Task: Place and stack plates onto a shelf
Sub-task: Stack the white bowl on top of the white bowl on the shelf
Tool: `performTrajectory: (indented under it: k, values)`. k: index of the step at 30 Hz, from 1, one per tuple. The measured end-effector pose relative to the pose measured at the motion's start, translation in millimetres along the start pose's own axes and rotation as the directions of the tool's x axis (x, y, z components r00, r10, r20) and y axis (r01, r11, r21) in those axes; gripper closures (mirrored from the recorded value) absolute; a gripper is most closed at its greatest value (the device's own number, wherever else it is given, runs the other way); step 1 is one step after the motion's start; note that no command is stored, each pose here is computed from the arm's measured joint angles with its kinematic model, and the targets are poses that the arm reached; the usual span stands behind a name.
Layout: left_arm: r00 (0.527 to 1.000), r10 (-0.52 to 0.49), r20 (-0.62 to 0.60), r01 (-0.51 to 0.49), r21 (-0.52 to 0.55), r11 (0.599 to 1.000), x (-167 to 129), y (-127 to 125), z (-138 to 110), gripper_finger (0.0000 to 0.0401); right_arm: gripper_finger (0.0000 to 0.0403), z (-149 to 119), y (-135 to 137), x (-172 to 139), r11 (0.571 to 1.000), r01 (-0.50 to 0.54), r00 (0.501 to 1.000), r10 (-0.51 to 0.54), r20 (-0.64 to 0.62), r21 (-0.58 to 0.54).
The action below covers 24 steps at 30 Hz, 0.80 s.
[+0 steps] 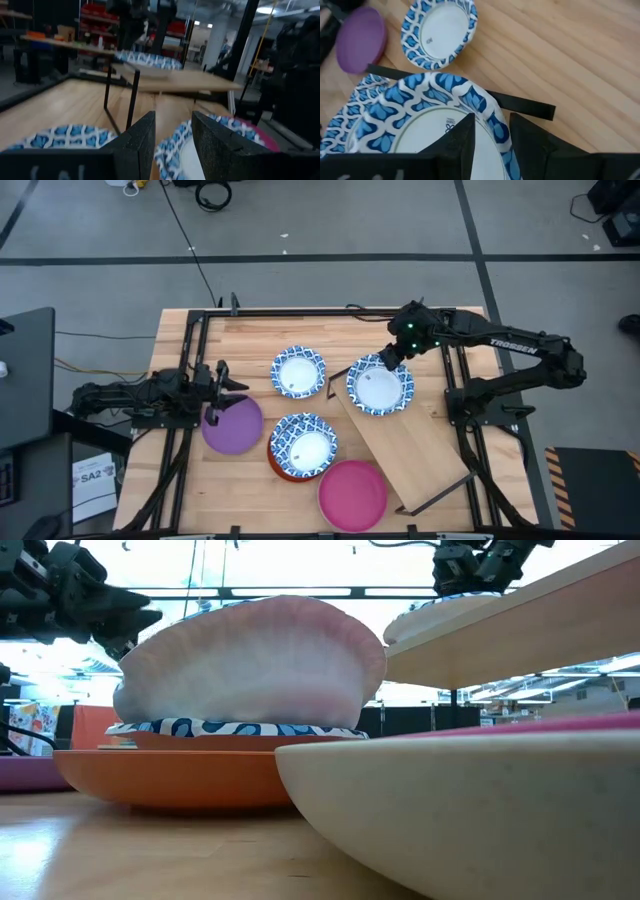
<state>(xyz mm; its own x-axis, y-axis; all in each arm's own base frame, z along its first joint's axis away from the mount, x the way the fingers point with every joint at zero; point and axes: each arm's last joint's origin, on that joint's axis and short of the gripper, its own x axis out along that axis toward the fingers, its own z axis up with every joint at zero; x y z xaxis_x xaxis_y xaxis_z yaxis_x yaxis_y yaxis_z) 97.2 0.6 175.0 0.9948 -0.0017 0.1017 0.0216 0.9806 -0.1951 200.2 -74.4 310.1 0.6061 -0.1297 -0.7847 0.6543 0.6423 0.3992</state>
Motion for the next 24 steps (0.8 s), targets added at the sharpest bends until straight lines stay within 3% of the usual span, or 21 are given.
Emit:
performTrajectory:
  k: [8,12,24]
  values:
    - [0.983,-0.058,0.175,0.058,0.002,0.998,-2,-6,17,0.0268,0.0275,-4,-9,-37,1.000,0.005,0.987,-0.008,0.160,0.019]
    - [0.975,-0.111,0.194,0.114,-0.002,0.993,0,-11,20,0.0268,0.0275,-7,-13,-51,1.000,0.011,0.975,-0.011,0.224,0.002]
    - [0.966,-0.257,-0.033,0.258,0.040,0.965,31,-43,40,0.0268,0.0275,-10,-21,-68,1.000,0.005,0.957,-0.012,0.289,0.026]
